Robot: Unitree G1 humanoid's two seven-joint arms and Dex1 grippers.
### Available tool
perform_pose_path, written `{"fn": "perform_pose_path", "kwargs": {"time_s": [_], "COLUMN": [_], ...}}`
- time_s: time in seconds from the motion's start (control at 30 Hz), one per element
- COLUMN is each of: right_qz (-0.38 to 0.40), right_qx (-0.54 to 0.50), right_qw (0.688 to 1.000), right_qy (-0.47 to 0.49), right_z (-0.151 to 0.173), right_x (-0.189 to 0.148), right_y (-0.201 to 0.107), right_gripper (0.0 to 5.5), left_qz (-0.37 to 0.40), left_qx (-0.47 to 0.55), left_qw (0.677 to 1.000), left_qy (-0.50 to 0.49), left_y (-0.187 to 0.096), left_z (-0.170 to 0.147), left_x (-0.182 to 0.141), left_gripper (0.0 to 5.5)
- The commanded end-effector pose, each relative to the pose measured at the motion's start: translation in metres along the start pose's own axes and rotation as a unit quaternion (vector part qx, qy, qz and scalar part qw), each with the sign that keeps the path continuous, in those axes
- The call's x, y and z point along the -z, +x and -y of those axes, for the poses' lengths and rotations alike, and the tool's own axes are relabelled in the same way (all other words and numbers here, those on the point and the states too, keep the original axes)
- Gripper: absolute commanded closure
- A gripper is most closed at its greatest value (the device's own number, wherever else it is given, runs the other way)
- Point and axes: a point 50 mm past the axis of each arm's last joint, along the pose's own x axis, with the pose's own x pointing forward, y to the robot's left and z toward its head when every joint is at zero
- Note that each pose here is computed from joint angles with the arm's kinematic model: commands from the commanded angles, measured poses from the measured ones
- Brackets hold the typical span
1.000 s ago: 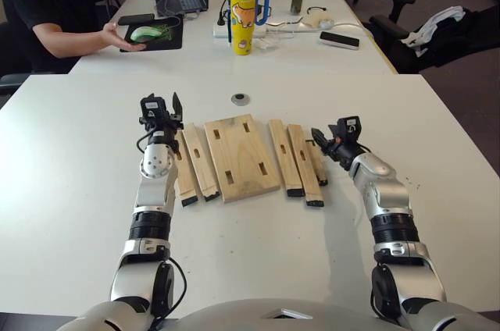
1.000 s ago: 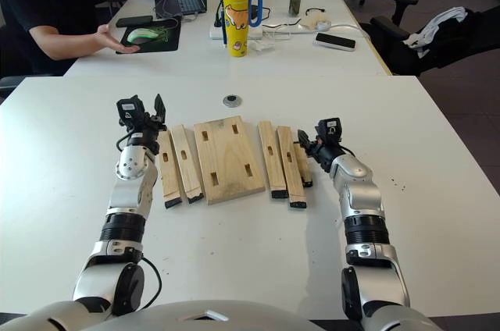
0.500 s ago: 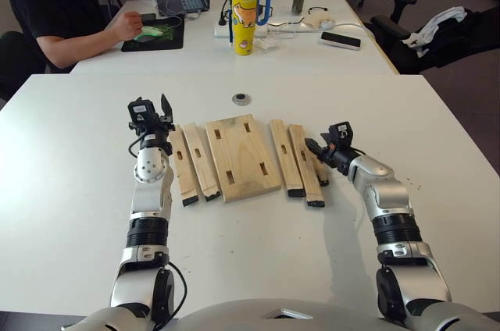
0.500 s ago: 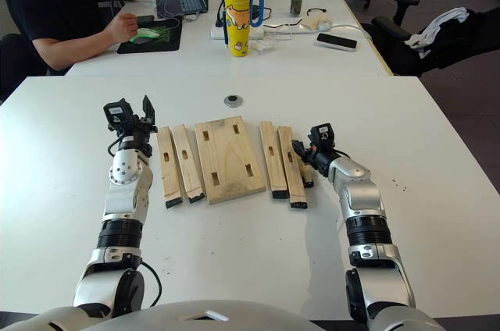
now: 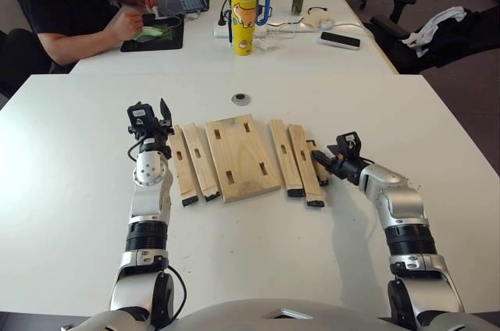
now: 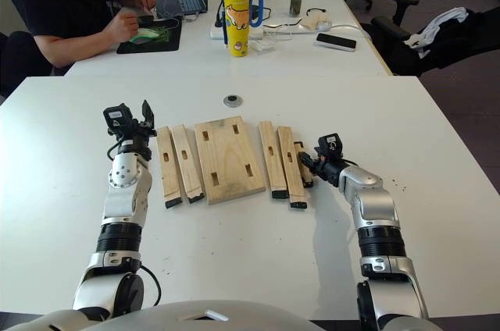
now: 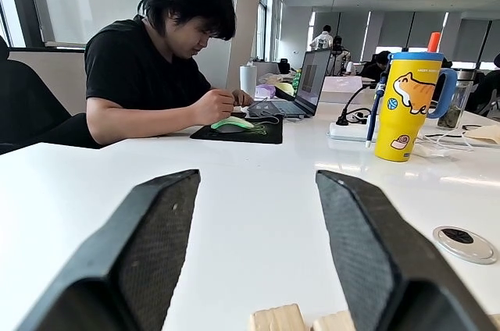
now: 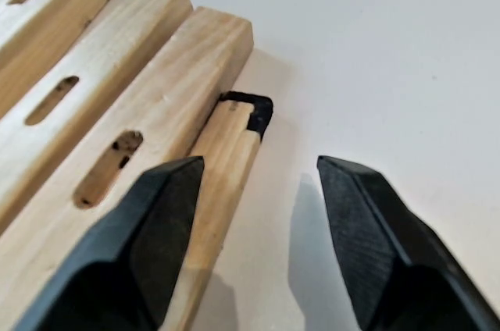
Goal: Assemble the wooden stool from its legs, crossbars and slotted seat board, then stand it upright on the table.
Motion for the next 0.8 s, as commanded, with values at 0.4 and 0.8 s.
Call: {"fn": "perform_pose_path", "kwargs": {"time_s": [0.4, 0.8], "right_qz": [-0.065, -0.174], "right_qx": [0.018, -0.023], "right_qw": [0.997, 0.984], "right_qy": [-0.035, -0.024], "right_z": [-0.009, -0.026], "right_x": [0.019, 0.053], "right_y": [-0.011, -0.012], "right_gripper": [2.78, 3.86], "left_qz": [-0.008, -0.015], "left_qx": [0.023, 0.038], "left_qw": [1.000, 0.999], "left_qy": [0.011, 0.004], "left_y": [0.001, 0.005], "left_z": [0.001, 0.005], "left_x": [-0.003, -0.004], "left_gripper": [2.74, 2.71]}}
